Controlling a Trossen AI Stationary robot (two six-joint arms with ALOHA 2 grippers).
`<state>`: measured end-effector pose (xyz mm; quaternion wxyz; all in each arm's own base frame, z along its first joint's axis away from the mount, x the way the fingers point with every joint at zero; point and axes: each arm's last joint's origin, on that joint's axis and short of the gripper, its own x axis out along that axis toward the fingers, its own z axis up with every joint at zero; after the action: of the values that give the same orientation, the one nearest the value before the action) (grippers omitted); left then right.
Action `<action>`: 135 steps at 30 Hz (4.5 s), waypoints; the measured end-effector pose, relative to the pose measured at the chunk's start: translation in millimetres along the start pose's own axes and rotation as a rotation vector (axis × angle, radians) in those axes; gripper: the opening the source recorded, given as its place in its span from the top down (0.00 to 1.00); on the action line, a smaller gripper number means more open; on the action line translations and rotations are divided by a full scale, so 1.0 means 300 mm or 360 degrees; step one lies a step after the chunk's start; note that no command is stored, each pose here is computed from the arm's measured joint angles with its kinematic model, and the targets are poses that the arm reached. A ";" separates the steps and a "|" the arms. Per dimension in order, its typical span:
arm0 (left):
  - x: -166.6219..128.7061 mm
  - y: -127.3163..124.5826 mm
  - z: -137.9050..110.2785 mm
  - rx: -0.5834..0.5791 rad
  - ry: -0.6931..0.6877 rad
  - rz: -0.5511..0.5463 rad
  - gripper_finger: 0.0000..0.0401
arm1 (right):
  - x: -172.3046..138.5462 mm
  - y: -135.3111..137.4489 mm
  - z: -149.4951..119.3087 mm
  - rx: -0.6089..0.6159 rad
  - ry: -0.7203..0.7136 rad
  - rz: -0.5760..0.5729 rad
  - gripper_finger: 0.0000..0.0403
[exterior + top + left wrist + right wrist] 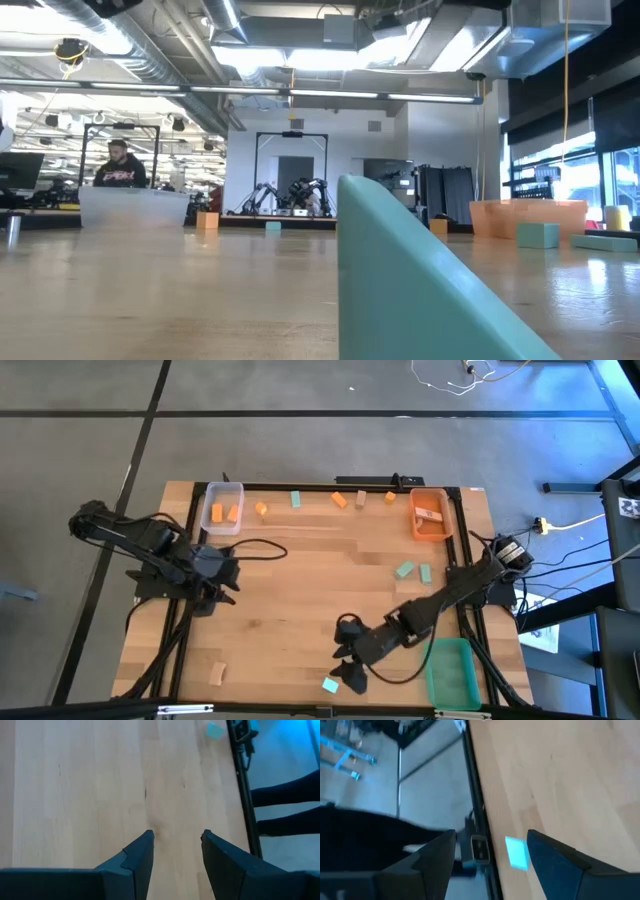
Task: Sort & place blocks by color
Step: Put the blue block into the green bin
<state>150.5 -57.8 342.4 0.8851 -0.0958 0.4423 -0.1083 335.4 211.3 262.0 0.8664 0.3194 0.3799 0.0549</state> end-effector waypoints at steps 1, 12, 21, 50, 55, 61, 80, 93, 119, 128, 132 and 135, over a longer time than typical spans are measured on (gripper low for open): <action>-0.007 -0.004 -0.003 0.0012 -0.0014 -0.0009 0.62 | 0.004 0.008 -0.011 -0.0011 -0.0031 -0.0015 0.39; -0.040 -0.026 -0.026 0.0037 -0.0079 -0.0015 0.62 | 0.129 0.012 -0.131 -0.0149 -0.0011 -0.0104 0.39; -0.040 -0.030 -0.028 0.0017 -0.0097 0.0025 0.62 | 0.242 -0.040 -0.188 -0.0202 0.0061 -0.0179 0.39; -0.040 -0.025 -0.025 -0.0021 -0.0132 0.0103 0.62 | 0.263 -0.062 -0.202 -0.0089 0.0025 -0.0278 0.39; -0.041 -0.024 -0.025 -0.0022 -0.0141 0.0122 0.62 | 0.264 -0.059 -0.200 -0.0086 0.0013 -0.0262 0.39; -0.041 -0.020 -0.023 -0.0022 -0.0169 0.0185 0.62 | 0.264 -0.058 -0.202 -0.0125 0.0016 -0.0264 0.39; -0.041 -0.019 -0.023 -0.0023 -0.0169 0.0191 0.62 | 0.337 -0.076 -0.256 -0.0111 0.0059 -0.0219 0.39; -0.041 -0.019 -0.023 -0.0025 -0.0170 0.0191 0.62 | 0.369 -0.097 -0.274 -0.0143 0.0043 -0.0254 0.39; -0.041 -0.018 -0.026 -0.0020 -0.0157 0.0196 0.62 | 0.433 -0.124 -0.308 0.0059 0.0031 -0.0225 0.39; -0.041 -0.018 -0.028 -0.0019 -0.0145 0.0199 0.62 | 0.435 -0.118 -0.313 0.0025 0.0025 -0.0202 0.39; -0.040 -0.018 -0.029 -0.0019 -0.0142 0.0195 0.62 | 0.434 -0.122 -0.315 0.0021 0.0036 -0.0217 0.40; -0.040 -0.017 -0.030 -0.0019 -0.0137 0.0198 0.62 | 0.433 -0.125 -0.317 0.0011 0.0062 -0.0238 0.41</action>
<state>135.7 -60.0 347.7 0.9077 -0.0778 0.4097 -0.0464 355.4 274.2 110.4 0.8594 0.2920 0.4197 -0.0049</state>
